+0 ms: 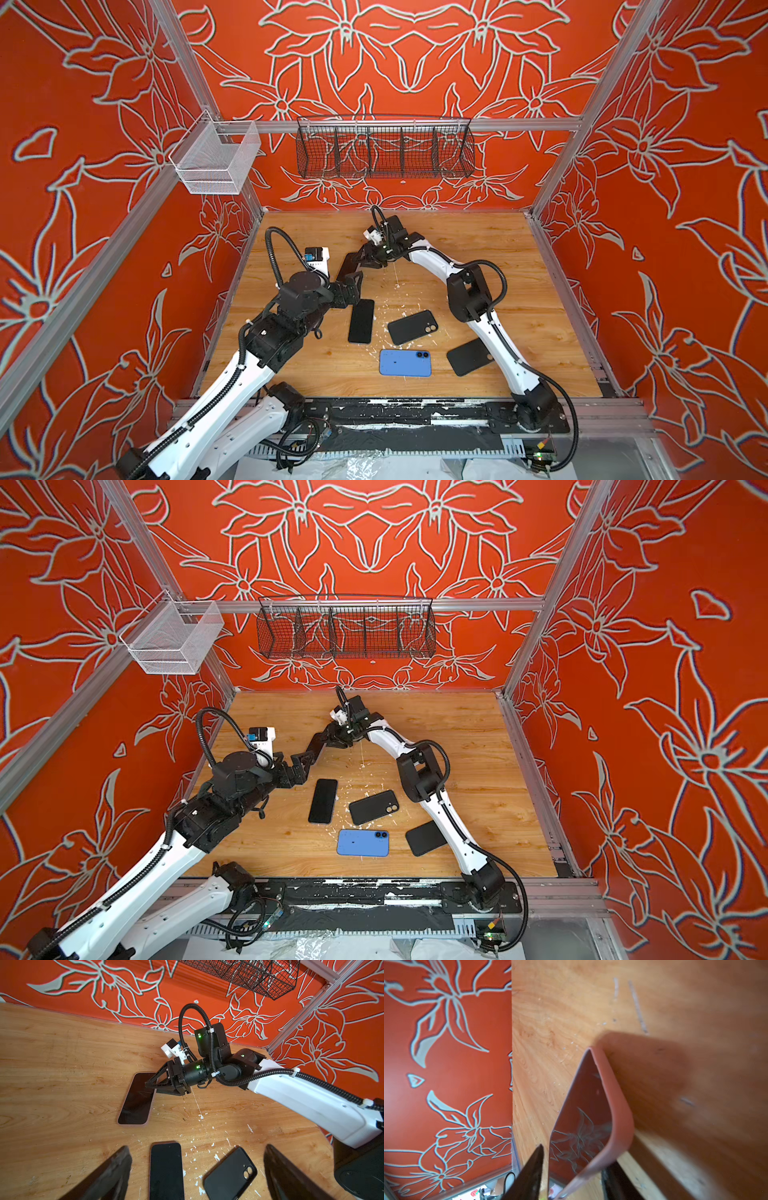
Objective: Put the phone into the phone case
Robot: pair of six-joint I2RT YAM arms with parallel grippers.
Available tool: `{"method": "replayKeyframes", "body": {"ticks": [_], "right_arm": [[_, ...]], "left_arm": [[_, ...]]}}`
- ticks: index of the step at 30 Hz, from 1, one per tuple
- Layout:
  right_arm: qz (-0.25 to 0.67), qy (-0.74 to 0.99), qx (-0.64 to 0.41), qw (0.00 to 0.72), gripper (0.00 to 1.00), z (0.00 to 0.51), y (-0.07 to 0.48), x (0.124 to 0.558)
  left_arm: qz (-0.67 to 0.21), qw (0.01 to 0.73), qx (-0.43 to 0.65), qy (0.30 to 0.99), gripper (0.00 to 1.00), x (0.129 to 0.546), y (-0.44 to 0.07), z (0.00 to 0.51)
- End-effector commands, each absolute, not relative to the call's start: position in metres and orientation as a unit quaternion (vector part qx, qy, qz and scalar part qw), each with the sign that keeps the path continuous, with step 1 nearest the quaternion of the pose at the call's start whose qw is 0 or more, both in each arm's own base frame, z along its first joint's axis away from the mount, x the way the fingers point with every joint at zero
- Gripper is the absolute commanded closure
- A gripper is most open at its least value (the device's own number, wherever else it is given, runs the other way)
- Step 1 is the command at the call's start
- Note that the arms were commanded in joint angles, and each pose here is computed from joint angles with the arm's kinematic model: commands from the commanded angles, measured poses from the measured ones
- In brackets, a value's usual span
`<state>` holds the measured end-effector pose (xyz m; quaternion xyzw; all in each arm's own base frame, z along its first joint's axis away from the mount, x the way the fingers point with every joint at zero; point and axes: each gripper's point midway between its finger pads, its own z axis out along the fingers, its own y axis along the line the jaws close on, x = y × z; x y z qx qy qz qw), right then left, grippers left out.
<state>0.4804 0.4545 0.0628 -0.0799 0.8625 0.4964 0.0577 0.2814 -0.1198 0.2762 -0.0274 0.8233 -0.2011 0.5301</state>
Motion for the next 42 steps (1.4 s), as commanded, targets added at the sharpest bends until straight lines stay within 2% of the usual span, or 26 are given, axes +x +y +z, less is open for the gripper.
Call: {"method": "replayKeyframes", "body": {"ticks": [1,7,11,15,20,27,32,38,42], "right_arm": [[0.486,0.865,-0.086,0.088,0.48,0.068,0.452,0.493],[0.48,0.866,-0.087,0.106,0.34,0.075,0.452,0.499],[0.462,0.873,-0.095,0.126,0.33,0.094,0.442,0.5],[0.394,0.893,-0.118,0.18,0.33,0.133,0.407,0.486],[0.327,0.904,-0.125,0.245,0.34,0.181,0.343,0.442],[0.229,0.942,-0.104,0.22,0.35,0.166,0.257,0.348],[0.228,0.948,-0.086,0.203,0.34,0.163,0.228,0.297],[0.245,0.947,-0.065,0.198,0.33,0.159,0.209,0.256],[0.236,0.951,-0.057,0.192,0.33,0.145,0.199,0.245]], "left_arm": [[-0.212,0.532,-0.032,0.819,0.03,0.283,-0.121,0.277],[-0.213,0.528,-0.037,0.821,0.03,0.282,-0.12,0.277],[-0.209,0.52,-0.051,0.827,0.03,0.281,-0.116,0.274],[-0.201,0.499,-0.082,0.839,0.03,0.278,-0.108,0.264],[-0.207,0.454,-0.115,0.859,0.03,0.267,-0.105,0.24],[-0.261,0.333,-0.118,0.898,0.01,0.254,-0.137,0.199],[-0.249,0.251,-0.098,0.93,0.01,0.235,-0.158,0.171],[-0.254,0.123,-0.081,0.956,0.02,0.198,-0.181,0.124],[-0.233,0.097,-0.112,0.961,0.02,0.186,-0.17,0.103]]}}
